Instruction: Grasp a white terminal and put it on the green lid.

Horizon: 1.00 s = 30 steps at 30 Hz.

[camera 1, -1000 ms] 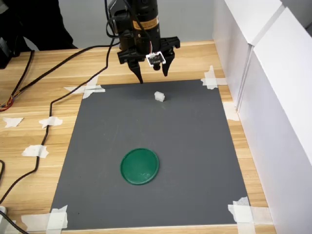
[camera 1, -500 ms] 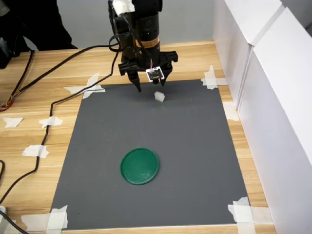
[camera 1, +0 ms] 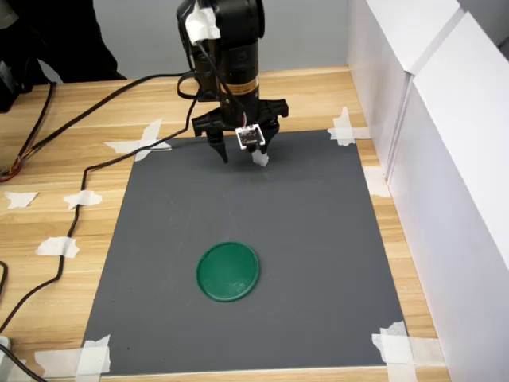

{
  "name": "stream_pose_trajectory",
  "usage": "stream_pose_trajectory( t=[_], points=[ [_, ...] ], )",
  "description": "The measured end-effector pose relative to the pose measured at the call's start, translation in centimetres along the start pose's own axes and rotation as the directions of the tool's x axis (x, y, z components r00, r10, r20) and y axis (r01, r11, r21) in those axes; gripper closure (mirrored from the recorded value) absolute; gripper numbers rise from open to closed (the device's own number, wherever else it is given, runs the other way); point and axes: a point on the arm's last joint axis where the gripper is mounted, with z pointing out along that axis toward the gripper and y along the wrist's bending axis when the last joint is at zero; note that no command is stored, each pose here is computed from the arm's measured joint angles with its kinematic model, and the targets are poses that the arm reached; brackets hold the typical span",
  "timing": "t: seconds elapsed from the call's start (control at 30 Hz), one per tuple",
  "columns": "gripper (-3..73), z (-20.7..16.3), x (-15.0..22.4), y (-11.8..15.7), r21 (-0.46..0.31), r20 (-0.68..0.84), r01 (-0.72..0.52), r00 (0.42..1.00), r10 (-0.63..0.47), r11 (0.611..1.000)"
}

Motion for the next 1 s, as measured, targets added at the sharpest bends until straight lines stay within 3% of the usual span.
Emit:
stream_pose_trajectory(
  t=[0.47,0.77,1.0],
  points=[
    [-0.7,0.23,-0.15,0.01,-0.003,0.004,-0.003,1.000,0.003,1.000],
    [-0.7,-0.65,0.03,0.67,-0.080,0.032,0.008,0.999,-0.005,0.997],
    [-0.6,-0.67,0.08,0.78,-0.091,0.029,0.029,0.999,-0.026,0.995]
  ],
)
